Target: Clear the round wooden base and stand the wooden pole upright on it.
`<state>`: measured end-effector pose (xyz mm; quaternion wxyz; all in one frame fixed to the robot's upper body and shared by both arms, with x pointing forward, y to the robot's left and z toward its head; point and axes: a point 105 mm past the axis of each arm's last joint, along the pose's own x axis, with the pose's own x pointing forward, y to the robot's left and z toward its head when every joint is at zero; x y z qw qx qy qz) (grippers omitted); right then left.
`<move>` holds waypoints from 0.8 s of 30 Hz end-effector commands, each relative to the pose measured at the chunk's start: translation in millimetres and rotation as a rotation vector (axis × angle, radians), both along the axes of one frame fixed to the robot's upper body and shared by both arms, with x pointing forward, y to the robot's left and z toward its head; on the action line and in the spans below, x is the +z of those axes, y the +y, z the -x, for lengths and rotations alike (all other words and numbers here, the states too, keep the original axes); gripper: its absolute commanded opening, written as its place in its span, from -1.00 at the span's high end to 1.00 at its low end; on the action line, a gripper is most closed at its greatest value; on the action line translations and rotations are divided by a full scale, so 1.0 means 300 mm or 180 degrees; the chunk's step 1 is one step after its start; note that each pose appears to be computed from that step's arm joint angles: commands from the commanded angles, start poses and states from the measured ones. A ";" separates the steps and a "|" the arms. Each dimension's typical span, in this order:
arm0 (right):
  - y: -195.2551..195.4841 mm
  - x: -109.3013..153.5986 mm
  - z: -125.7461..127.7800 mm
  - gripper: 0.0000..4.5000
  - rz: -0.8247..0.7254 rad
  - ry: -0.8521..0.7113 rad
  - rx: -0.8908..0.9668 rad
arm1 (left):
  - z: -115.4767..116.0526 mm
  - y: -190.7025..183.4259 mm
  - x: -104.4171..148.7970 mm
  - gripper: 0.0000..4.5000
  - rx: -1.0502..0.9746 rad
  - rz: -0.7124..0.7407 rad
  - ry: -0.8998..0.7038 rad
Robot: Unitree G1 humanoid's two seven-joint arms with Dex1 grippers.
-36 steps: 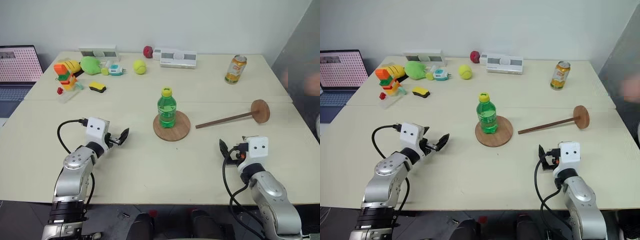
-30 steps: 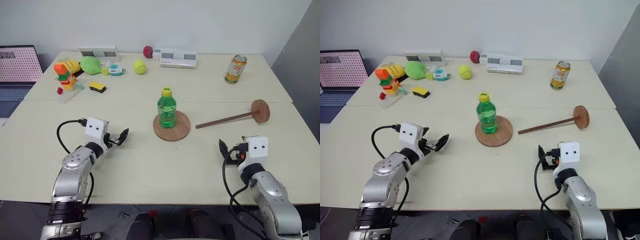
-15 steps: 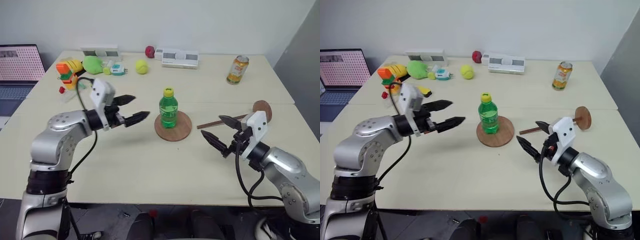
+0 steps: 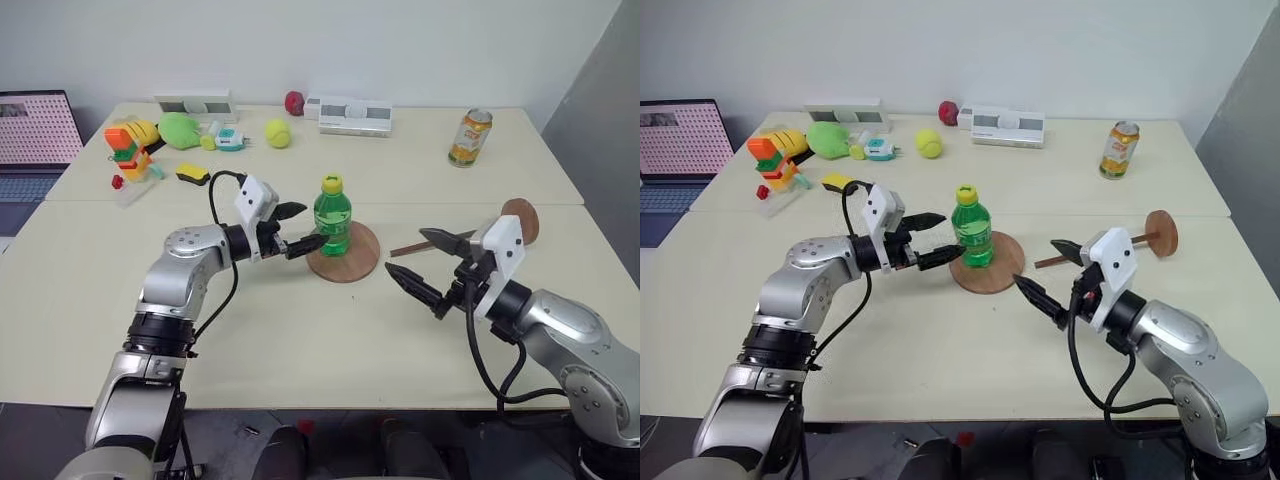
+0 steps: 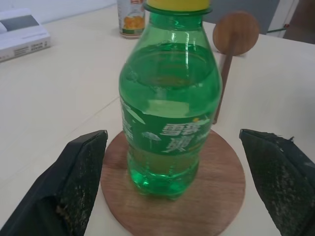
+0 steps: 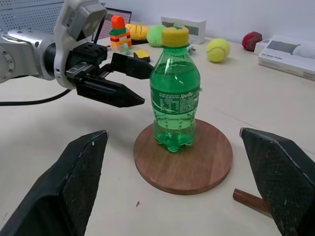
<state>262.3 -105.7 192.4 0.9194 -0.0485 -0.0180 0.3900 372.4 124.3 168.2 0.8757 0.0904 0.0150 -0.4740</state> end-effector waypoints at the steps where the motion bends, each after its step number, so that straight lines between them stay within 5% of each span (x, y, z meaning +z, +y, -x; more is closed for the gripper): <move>1: 0.009 0.033 0.028 -1.00 -0.0019 -0.0129 0.0031 | -0.018 -0.053 0.022 -1.00 -0.0142 0.0135 -0.0036; 14: 0.016 0.029 0.036 -1.00 -0.0007 -0.0104 0.0024 | -0.072 -0.123 -0.016 -1.00 -0.0148 0.0216 -0.0046; 20: 0.024 0.032 0.035 -1.00 -0.0023 -0.0106 0.0009 | -0.089 -0.120 -0.010 -0.48 -0.0138 0.0248 -0.0079; 24: 0.029 0.036 0.033 -1.00 -0.0035 -0.0110 0.0007 | -0.088 -0.121 -0.007 -0.46 -0.0160 0.0274 -0.0084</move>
